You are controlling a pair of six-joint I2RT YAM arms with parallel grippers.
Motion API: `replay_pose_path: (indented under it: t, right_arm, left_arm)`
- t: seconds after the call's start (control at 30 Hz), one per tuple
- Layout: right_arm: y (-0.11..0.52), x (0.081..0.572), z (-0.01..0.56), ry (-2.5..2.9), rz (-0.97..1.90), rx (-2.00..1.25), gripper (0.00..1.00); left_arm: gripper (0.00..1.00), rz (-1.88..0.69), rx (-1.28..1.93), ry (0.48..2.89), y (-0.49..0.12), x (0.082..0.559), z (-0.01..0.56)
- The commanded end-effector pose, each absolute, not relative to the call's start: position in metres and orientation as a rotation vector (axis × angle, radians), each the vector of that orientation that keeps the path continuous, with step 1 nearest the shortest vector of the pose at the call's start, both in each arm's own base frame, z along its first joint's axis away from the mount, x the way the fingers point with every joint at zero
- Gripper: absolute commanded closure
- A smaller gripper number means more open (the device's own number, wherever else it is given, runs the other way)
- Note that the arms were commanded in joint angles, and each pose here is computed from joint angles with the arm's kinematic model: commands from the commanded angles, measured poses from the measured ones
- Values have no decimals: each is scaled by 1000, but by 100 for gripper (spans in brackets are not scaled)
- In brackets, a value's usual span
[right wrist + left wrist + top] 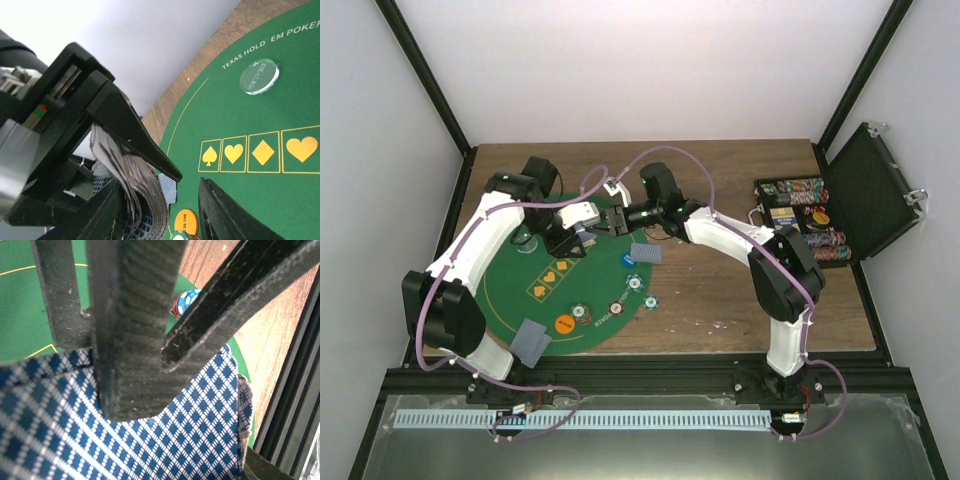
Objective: Distribute texas hold em gaming equipment
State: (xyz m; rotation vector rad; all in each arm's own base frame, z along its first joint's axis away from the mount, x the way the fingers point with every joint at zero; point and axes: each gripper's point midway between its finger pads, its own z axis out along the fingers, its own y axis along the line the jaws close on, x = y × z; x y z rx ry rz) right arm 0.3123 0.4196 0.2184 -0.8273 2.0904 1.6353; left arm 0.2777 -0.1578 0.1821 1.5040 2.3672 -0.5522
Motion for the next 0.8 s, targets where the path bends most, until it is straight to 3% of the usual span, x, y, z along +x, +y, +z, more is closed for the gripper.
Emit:
replay_pose_path:
  t: [0.0, 0.2, 0.43, 0.77]
  right_arm:
    - [417, 318, 228, 2073, 1612, -844, 54]
    - [440, 312, 233, 2013, 1709, -935, 42]
    - [447, 322, 224, 2038, 1683, -907, 39]
    - [414, 334, 209, 2123, 1491, -764, 62]
  left_arm:
    - [54, -582, 1512, 2352, -160, 273, 185]
    - [54, -606, 1504, 2348, -163, 274, 186]
    - [54, -619, 1500, 2339, -165, 273, 188]
    - [54, -608, 1499, 2338, -164, 274, 187]
